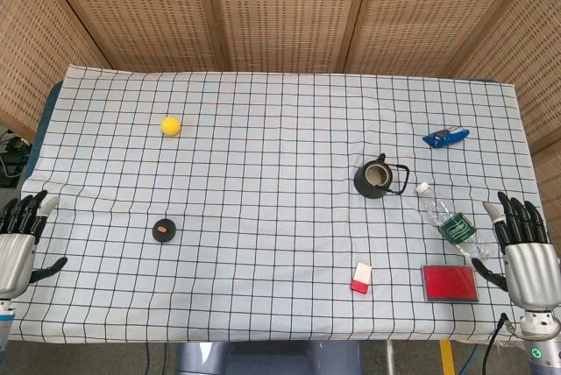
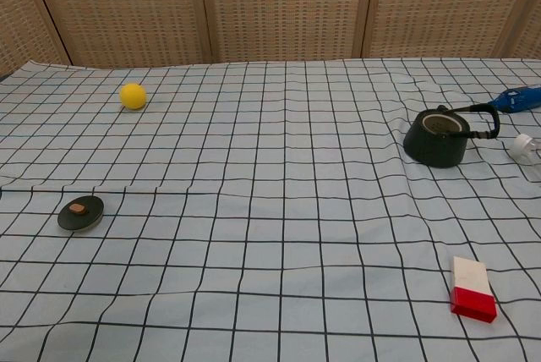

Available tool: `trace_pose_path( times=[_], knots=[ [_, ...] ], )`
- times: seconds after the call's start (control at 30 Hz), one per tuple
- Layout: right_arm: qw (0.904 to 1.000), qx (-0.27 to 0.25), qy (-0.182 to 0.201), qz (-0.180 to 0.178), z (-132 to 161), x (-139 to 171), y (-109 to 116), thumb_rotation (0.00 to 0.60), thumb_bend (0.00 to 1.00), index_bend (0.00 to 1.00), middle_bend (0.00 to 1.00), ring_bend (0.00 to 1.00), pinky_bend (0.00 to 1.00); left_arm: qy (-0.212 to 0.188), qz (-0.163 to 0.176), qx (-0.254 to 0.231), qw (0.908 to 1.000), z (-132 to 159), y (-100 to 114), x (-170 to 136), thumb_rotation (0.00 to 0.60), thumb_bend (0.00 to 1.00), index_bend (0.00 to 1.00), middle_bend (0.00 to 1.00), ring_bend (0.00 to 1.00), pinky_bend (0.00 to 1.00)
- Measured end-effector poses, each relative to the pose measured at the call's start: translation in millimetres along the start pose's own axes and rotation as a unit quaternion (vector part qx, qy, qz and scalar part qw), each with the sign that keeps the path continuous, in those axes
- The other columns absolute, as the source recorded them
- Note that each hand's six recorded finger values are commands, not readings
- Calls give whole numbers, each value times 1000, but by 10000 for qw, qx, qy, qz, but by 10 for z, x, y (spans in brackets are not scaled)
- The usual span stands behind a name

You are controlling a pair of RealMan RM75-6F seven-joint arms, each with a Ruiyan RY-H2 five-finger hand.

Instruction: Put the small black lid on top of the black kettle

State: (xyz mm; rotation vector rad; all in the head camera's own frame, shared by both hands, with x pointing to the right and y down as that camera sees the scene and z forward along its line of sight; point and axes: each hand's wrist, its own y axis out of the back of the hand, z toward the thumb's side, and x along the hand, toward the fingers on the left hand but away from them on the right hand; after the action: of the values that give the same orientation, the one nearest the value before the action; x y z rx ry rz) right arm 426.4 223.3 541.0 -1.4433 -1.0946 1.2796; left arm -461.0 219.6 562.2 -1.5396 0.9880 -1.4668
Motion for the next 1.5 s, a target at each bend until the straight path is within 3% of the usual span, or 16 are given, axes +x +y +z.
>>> trace_pose_path(
  times=[0.63, 0.73, 0.9, 1.17, 1.5],
  knots=[
    [9999, -48, -64, 80, -28, -20, -27, 600, 136, 122, 0, 0, 0, -20, -115, -80, 9999, 43, -66, 96, 600, 77, 0, 0, 0, 0],
    [9999, -64, -98, 92, -53, -32, -30, 600, 136, 122, 0, 0, 0, -71, -173, -102, 9998, 97, -102, 165, 600, 86, 50, 0, 0, 0],
    [9997, -99, -148, 146, -98, -59, -50, 600, 136, 122, 0, 0, 0, -309, -441, 61, 9985, 287, -244, 340, 600, 153, 216, 0, 0, 0],
    [9996, -148, -171, 155, -122, -69, -51, 600, 136, 121, 0, 0, 0, -775, -939, 347, 9920, 723, -534, 577, 600, 186, 336, 0, 0, 0],
    [9994, -250, -207, 146, -164, -76, -33, 600, 136, 122, 0, 0, 0, -904, -1432, 476, 9844, 1103, -862, 773, 600, 198, 290, 0, 0, 0]
  ],
)
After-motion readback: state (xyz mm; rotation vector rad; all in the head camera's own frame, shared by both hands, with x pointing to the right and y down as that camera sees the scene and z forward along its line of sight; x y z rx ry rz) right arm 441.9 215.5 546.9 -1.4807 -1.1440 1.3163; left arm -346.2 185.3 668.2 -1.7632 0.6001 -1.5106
